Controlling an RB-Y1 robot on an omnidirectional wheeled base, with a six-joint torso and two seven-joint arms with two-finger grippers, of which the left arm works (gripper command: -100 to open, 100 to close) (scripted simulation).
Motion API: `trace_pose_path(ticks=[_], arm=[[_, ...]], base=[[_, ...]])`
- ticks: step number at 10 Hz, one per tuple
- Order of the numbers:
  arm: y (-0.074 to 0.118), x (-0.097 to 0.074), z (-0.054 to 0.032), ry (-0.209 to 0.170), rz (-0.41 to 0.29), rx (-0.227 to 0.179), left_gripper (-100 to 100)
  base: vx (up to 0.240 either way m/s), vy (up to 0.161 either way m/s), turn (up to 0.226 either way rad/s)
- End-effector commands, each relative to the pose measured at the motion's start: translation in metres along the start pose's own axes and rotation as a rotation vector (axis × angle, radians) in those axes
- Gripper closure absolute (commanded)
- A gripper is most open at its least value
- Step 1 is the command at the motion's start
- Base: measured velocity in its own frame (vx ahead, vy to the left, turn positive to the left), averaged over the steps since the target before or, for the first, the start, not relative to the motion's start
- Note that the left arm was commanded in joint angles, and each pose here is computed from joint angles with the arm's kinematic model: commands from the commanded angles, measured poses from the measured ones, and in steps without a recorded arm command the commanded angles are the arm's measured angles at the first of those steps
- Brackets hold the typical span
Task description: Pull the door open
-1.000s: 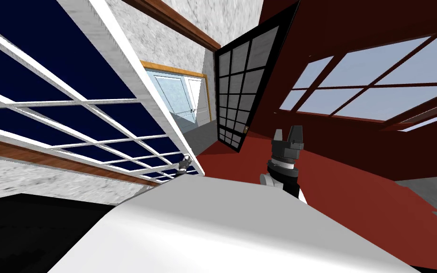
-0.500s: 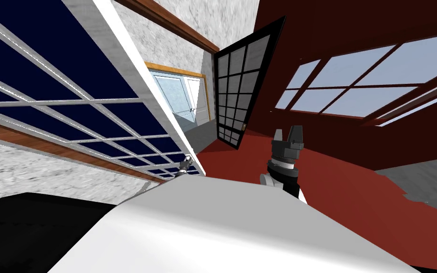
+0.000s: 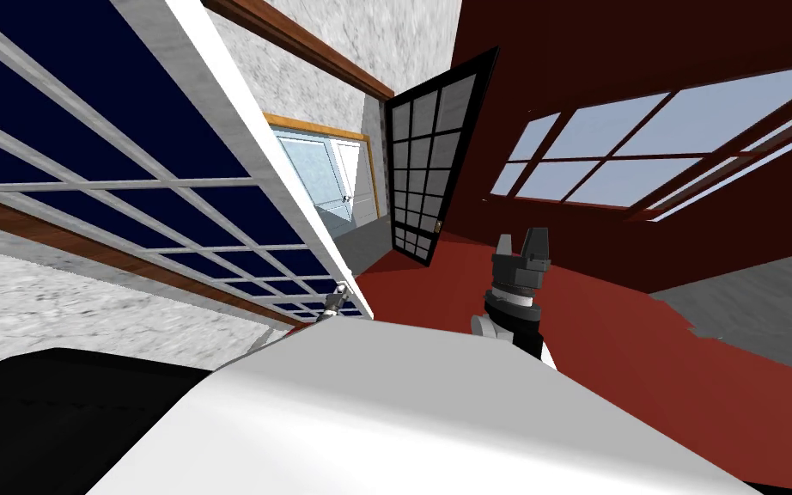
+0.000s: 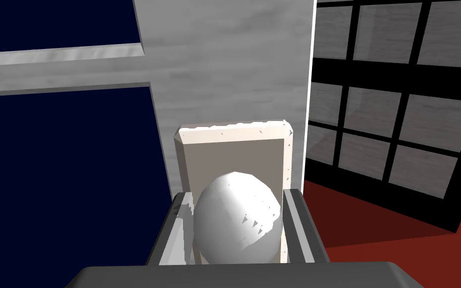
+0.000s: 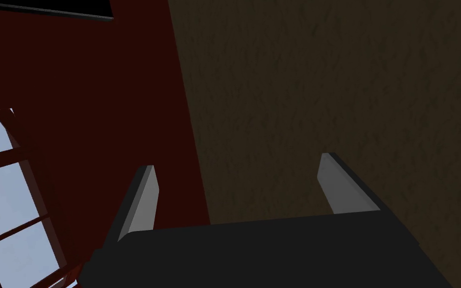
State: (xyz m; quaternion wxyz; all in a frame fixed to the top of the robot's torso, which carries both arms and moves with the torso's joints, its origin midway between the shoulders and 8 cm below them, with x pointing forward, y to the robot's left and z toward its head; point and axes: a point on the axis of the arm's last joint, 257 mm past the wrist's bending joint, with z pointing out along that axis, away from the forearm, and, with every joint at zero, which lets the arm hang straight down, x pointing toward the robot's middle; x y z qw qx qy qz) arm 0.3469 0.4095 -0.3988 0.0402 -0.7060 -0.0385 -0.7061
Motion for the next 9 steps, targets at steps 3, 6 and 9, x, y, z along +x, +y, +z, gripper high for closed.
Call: trace_pose_path(ticks=[3, 6, 9], arm=[[0.0, 0.0, -0.0172, 0.001, 0.0, -0.047, 100], [0.0, 0.001, -0.0275, 0.0, -0.001, -0.078, 100], [0.002, -0.001, -0.0327, -0.003, -0.002, -0.094, 100]], base=[[-0.182, 0.039, -0.115], [-0.183, 0.032, -0.084], [-0.149, 0.028, -0.078]])
